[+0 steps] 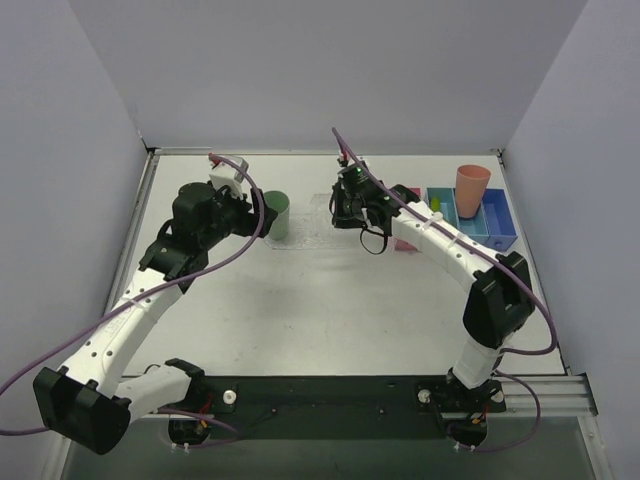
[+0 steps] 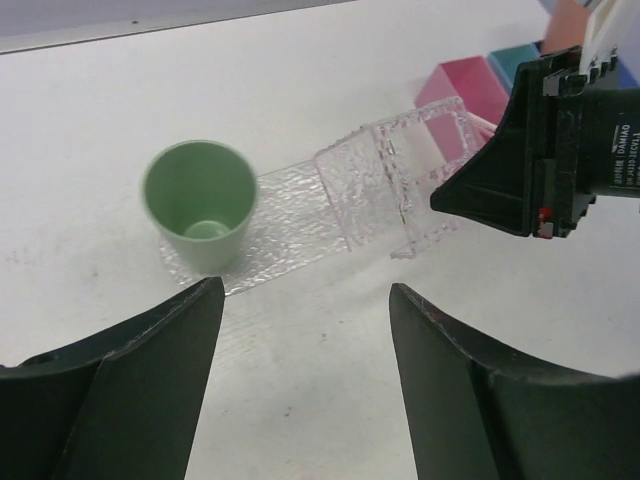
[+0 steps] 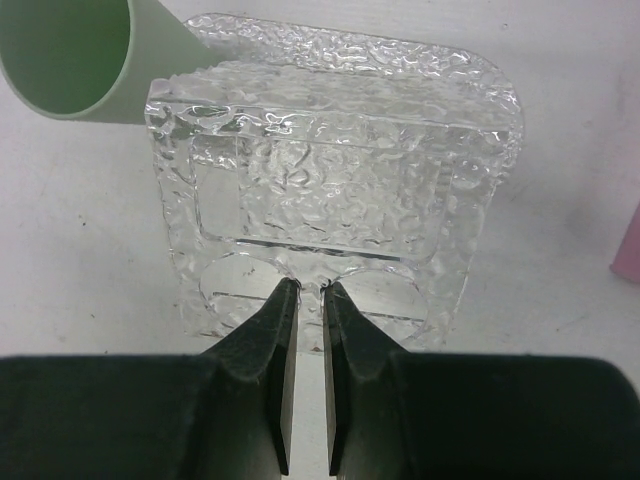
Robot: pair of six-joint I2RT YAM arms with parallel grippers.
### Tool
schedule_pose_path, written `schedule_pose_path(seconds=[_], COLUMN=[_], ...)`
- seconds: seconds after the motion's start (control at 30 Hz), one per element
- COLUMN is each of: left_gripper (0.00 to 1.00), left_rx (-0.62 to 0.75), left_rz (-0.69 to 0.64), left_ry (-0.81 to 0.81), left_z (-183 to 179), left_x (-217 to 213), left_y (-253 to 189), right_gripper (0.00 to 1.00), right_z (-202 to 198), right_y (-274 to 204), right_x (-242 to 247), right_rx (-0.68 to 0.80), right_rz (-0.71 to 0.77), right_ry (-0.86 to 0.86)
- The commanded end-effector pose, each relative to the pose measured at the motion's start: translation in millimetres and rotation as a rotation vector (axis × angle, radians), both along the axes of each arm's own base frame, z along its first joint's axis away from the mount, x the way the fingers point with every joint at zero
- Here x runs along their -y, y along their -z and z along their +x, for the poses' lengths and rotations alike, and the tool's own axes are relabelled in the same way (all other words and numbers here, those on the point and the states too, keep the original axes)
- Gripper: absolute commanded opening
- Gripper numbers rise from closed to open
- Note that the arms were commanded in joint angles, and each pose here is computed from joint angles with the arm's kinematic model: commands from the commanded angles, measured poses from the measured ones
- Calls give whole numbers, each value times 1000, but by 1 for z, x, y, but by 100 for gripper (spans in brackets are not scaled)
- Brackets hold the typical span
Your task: Prepare toiletry sets of a toothbrush and toothpaste on the tray
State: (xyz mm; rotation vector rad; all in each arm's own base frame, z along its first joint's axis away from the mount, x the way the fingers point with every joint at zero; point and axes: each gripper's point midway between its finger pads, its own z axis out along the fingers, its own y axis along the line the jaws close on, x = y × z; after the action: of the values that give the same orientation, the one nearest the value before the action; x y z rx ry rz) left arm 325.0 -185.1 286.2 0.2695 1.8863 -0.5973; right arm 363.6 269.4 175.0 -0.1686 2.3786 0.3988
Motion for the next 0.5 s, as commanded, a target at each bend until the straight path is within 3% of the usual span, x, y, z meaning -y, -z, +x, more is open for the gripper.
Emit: schedule_pose_path(seconds=[0.0,0.47], left_gripper=[77,78], left_rx=[0,20], left_rz=[145,293], left_ry=[-118,-241], left_z=[10,15], left_x=[-33,-63], left_y=[15,23], right_gripper=[0,0], right_z=[18,39], right_y=[0,45], right_x=[-8,-35], right_rx=[-32,-188], right_rz=[-10,-21], right_ry=[44,96])
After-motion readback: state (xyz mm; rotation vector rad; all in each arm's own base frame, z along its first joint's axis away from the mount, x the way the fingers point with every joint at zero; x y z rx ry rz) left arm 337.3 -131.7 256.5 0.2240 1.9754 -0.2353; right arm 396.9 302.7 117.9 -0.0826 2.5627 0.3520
